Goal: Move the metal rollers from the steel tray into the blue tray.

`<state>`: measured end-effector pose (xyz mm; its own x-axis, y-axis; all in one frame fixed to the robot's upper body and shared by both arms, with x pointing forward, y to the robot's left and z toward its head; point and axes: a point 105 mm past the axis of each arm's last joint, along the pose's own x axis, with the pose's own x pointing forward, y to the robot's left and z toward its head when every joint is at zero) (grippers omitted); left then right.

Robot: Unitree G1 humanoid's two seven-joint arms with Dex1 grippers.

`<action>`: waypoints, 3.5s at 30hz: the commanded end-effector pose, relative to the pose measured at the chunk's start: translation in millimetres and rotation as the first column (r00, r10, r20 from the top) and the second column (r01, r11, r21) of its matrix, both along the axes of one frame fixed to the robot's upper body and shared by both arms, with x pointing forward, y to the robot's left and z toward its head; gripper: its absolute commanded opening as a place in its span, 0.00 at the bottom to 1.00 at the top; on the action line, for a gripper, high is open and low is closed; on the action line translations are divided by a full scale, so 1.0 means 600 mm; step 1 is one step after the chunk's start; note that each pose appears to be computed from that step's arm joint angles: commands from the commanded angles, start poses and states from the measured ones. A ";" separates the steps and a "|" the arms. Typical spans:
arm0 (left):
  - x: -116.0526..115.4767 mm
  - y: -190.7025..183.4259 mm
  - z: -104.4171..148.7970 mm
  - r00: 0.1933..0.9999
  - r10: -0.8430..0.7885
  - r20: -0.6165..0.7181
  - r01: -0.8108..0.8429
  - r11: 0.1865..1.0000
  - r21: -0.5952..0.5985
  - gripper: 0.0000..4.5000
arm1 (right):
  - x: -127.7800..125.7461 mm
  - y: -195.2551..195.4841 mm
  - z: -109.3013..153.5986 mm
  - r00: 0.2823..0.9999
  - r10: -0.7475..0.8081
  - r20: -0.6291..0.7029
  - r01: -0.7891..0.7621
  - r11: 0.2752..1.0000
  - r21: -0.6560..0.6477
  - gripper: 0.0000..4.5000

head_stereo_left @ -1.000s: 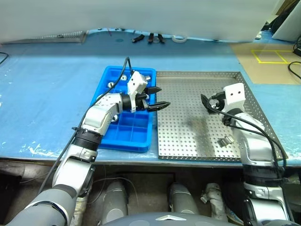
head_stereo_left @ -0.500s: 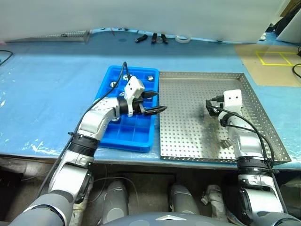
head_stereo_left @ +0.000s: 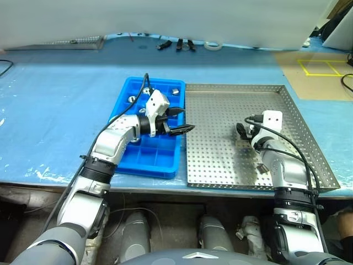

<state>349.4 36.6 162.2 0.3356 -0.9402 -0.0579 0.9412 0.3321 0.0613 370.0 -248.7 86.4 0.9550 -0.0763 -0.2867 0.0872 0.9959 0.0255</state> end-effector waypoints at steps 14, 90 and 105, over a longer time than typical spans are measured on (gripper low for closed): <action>-0.013 0.009 0.022 0.999 -0.037 0.036 0.037 0.999 -0.005 0.90 | 0.004 0.049 0.054 0.983 0.145 0.113 -0.145 0.989 -0.006 0.39; -0.127 0.148 -0.003 0.973 0.226 -0.040 -0.226 0.974 0.014 0.90 | -0.092 0.302 0.121 0.268 0.963 0.022 -0.963 0.269 -0.019 0.91; -0.095 0.130 0.002 0.994 0.111 -0.018 -0.110 0.993 0.030 0.90 | -0.104 0.269 0.126 0.393 0.919 0.033 -0.917 0.394 -0.059 0.91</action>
